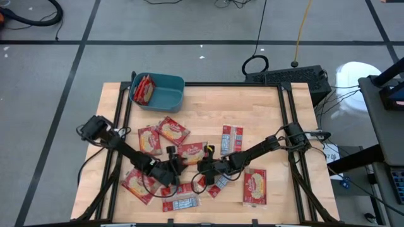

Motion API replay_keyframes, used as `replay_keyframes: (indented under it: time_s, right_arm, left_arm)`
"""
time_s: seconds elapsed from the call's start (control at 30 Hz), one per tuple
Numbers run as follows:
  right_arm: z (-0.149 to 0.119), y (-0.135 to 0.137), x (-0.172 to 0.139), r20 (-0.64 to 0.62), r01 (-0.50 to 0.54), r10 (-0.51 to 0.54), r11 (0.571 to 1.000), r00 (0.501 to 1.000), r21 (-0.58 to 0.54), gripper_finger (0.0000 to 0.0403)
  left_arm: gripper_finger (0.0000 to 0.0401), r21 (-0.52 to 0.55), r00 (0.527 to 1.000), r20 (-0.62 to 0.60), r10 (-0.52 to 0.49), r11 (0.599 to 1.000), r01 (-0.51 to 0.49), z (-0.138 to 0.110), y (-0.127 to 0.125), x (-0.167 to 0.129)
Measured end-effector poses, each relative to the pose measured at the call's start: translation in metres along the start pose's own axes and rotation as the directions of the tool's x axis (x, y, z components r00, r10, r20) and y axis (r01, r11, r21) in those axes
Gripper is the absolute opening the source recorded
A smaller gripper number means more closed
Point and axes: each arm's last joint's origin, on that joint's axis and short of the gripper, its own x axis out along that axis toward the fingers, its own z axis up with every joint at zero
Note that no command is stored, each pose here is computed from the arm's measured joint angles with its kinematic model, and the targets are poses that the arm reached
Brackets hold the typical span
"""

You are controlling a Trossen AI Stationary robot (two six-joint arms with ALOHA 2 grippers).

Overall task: Sort popcorn bags into baskets
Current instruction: Put the red popcorn bag into the blue bin

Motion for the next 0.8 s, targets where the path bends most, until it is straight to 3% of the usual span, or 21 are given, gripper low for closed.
replay_keyframes:
  time_s: [0.3,0.5,0.8]
  right_arm:
    - [0.009,-0.001,-0.012,0.04,0.047,-0.048,0.998,0.998,0.033,0.0004]
    - [0.026,0.008,-0.045,0.117,0.132,-0.127,0.99,0.985,-0.044,0.0061]
    - [0.003,0.011,-0.044,0.009,0.184,-0.183,0.979,0.983,-0.087,0.0178]
  left_arm:
    - [0.0012,0.022,0.999,-0.045,0.003,1.0,-0.002,-0.004,0.005,0.003]
    - [0.0004,0.025,0.999,-0.027,0.018,1.0,-0.017,-0.003,0.005,0.004]
    - [0.0002,-0.008,1.0,0.004,0.01,1.0,-0.01,0.004,0.008,-0.002]
